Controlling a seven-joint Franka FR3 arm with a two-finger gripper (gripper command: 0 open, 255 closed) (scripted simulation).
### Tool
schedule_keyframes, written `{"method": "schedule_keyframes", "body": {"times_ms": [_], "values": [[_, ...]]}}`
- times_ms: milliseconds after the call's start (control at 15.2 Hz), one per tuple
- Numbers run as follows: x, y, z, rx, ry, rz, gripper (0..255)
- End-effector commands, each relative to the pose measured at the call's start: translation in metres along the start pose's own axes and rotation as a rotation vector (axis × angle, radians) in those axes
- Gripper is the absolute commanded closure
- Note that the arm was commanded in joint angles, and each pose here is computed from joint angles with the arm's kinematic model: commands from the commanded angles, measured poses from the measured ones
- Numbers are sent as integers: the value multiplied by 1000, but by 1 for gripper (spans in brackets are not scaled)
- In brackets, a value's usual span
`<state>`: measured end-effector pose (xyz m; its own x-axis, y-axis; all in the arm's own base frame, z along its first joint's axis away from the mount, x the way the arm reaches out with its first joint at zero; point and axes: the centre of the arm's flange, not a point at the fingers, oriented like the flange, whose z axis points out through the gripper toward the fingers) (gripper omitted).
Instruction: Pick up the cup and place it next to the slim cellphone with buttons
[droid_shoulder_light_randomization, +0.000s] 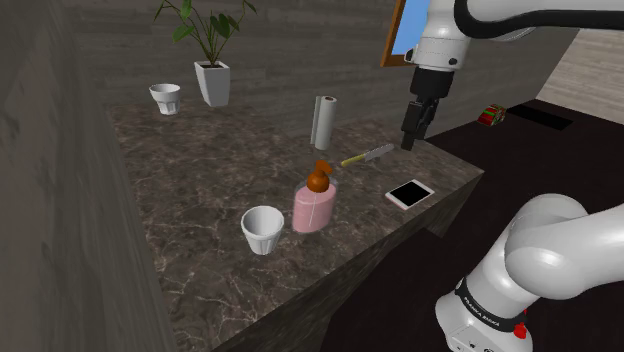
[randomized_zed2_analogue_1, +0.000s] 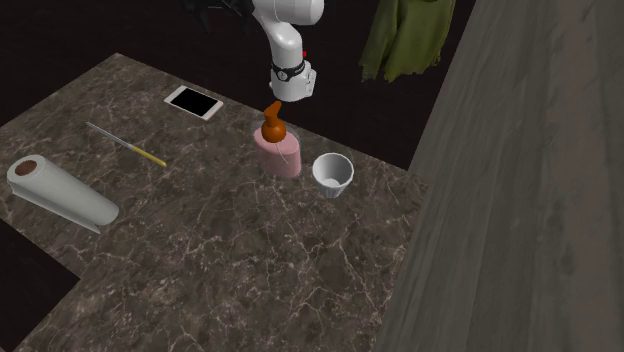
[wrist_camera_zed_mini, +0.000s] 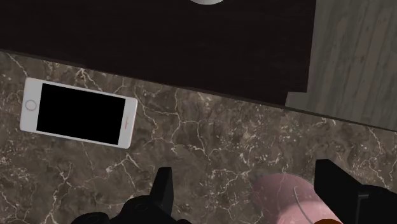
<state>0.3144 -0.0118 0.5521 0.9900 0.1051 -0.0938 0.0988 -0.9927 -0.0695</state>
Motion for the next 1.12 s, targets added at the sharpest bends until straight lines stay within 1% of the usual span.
{"method": "schedule_keyframes", "body": {"times_ms": [0, 1056], "values": [[0, 0, 0, 0, 0, 0, 0], [94, -192, 77, -131, 29, 68, 0]]}}
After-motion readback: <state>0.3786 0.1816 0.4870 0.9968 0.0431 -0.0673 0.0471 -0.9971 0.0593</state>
